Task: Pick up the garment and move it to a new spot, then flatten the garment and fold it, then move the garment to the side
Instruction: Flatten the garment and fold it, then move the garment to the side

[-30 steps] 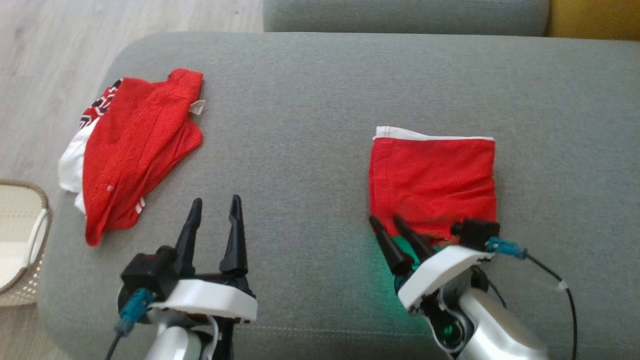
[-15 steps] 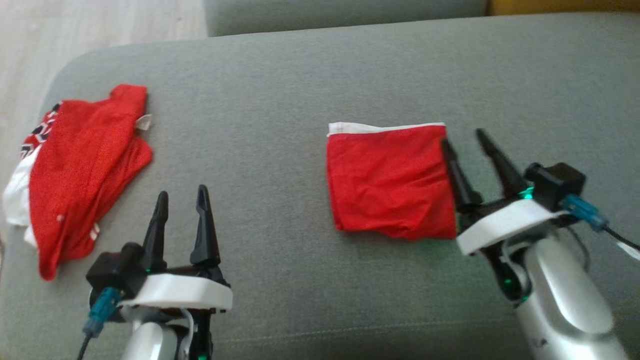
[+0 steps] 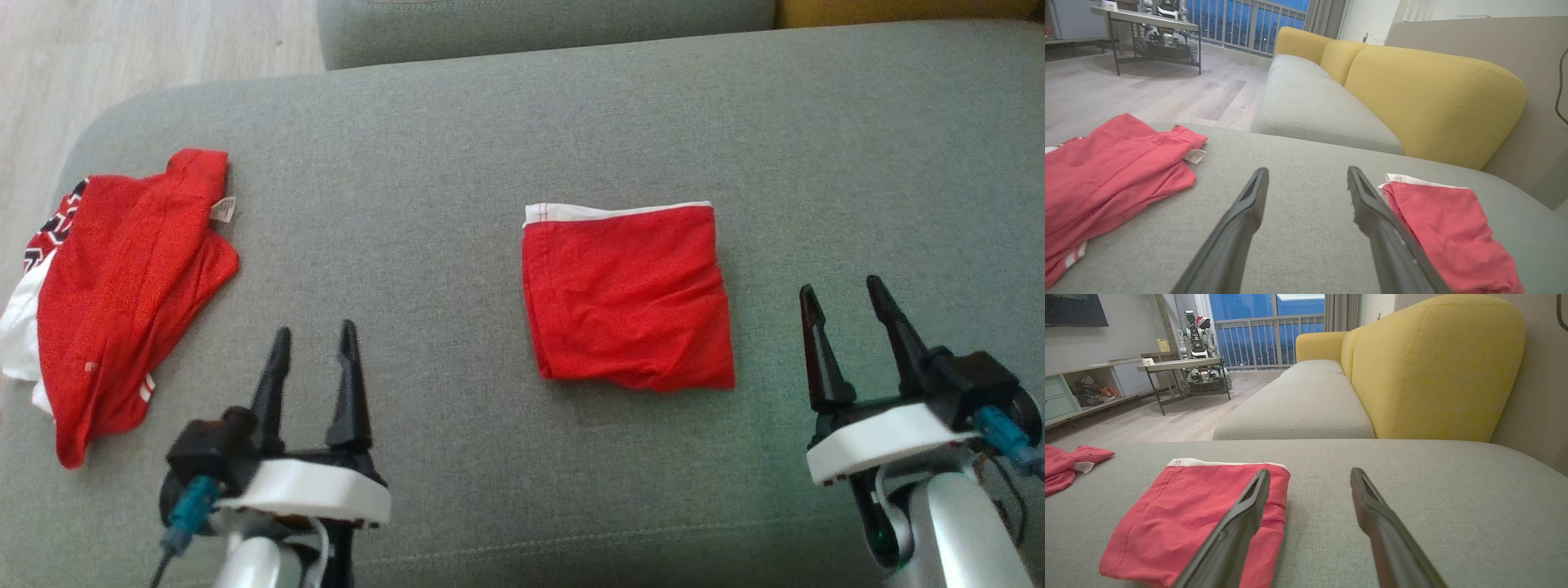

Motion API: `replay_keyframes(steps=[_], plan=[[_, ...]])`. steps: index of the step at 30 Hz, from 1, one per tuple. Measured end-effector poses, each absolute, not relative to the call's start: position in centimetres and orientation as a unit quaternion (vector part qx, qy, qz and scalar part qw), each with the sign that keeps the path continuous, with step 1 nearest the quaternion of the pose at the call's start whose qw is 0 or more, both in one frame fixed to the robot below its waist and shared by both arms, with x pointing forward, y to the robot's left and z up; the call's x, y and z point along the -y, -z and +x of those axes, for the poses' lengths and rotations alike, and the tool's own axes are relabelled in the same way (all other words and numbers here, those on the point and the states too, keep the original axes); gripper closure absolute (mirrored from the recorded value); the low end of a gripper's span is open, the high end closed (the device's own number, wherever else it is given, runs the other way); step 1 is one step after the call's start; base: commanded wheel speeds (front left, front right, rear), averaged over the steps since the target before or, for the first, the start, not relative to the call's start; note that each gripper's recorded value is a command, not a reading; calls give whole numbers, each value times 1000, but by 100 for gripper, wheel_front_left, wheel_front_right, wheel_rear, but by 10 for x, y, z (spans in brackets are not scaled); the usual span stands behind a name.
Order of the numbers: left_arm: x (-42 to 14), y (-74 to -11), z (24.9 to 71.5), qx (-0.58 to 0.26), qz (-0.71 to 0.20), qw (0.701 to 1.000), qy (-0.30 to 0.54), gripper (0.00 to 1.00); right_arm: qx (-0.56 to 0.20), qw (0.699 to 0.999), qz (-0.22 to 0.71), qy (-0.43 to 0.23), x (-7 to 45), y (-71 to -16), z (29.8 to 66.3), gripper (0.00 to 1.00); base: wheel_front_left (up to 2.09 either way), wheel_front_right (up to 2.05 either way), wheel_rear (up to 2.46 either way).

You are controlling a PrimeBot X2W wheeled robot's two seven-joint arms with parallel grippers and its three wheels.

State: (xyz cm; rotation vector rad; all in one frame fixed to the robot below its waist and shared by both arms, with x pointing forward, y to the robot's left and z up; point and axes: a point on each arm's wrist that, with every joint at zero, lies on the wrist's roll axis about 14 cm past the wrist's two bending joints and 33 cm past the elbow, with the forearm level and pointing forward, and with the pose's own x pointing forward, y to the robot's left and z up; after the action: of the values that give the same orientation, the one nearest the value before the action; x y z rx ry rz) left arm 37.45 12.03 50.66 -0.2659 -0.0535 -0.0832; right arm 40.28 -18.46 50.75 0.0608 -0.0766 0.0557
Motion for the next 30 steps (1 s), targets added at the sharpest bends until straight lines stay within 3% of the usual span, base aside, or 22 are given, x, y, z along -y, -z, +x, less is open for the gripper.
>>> replay_keyframes(steps=[30], plan=[[-118, -506, 366, 25, -129, 990, 44, 0, 20, 998, 60, -25, 181, -494, 397, 0, 0, 0, 0]])
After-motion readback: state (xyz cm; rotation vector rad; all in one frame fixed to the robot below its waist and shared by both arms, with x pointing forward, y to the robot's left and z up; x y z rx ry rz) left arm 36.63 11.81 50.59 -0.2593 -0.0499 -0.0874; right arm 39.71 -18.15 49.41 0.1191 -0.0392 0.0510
